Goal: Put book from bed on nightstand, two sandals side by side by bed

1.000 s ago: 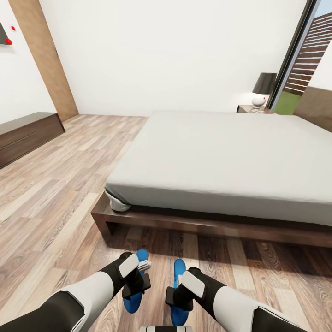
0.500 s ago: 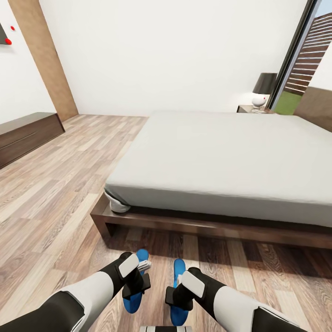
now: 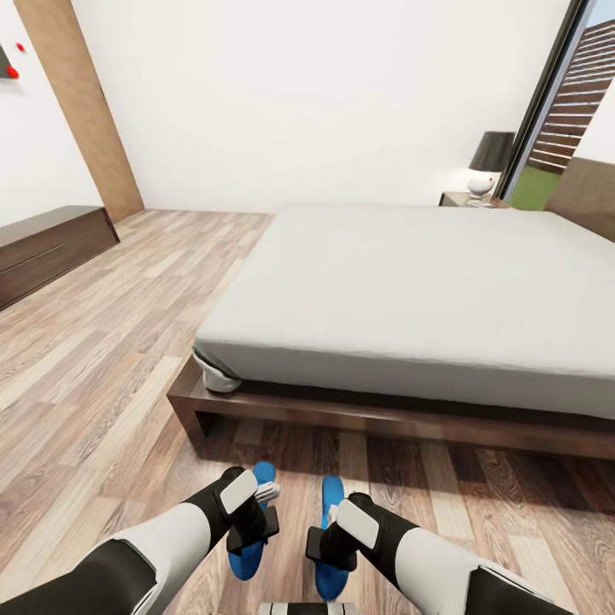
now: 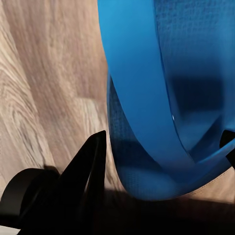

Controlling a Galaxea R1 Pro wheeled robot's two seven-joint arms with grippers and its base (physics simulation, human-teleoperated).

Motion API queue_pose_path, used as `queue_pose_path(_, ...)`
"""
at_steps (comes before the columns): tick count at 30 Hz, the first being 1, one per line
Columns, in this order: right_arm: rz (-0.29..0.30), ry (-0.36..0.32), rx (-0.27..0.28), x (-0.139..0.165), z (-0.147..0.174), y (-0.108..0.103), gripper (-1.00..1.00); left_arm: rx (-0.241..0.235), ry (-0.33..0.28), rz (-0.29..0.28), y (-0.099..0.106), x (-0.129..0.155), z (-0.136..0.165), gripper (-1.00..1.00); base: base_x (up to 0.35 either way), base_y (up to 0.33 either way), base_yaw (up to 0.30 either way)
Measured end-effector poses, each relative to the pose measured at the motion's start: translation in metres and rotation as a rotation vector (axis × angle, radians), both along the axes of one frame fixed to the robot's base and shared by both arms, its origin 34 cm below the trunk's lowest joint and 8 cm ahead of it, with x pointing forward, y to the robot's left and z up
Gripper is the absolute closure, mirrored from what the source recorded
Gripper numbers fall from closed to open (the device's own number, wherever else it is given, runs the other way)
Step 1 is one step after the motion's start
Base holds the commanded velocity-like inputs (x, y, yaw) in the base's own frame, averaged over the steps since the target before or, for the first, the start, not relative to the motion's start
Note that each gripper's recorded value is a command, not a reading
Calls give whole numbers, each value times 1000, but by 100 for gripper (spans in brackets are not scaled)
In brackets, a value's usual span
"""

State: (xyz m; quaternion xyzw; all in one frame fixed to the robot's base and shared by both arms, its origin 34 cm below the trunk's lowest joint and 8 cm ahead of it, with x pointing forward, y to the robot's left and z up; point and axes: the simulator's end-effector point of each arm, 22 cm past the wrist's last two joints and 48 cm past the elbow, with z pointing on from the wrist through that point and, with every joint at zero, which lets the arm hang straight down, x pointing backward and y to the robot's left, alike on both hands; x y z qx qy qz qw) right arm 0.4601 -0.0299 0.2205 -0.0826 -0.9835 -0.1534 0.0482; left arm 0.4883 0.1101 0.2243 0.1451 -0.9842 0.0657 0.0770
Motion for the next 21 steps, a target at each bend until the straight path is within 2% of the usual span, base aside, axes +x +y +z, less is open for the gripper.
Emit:
queue_pose_path(5, 0, -4, 3, 11, -2, 1, 100, -12, 3, -3, -6, 1, -5, 100, 0, 0, 0)
queue_pose_path(21, -2, 41, 9, -1, -21, 2, 100, -17, 39, -7, -8, -8, -25, 100, 0, 0, 0)
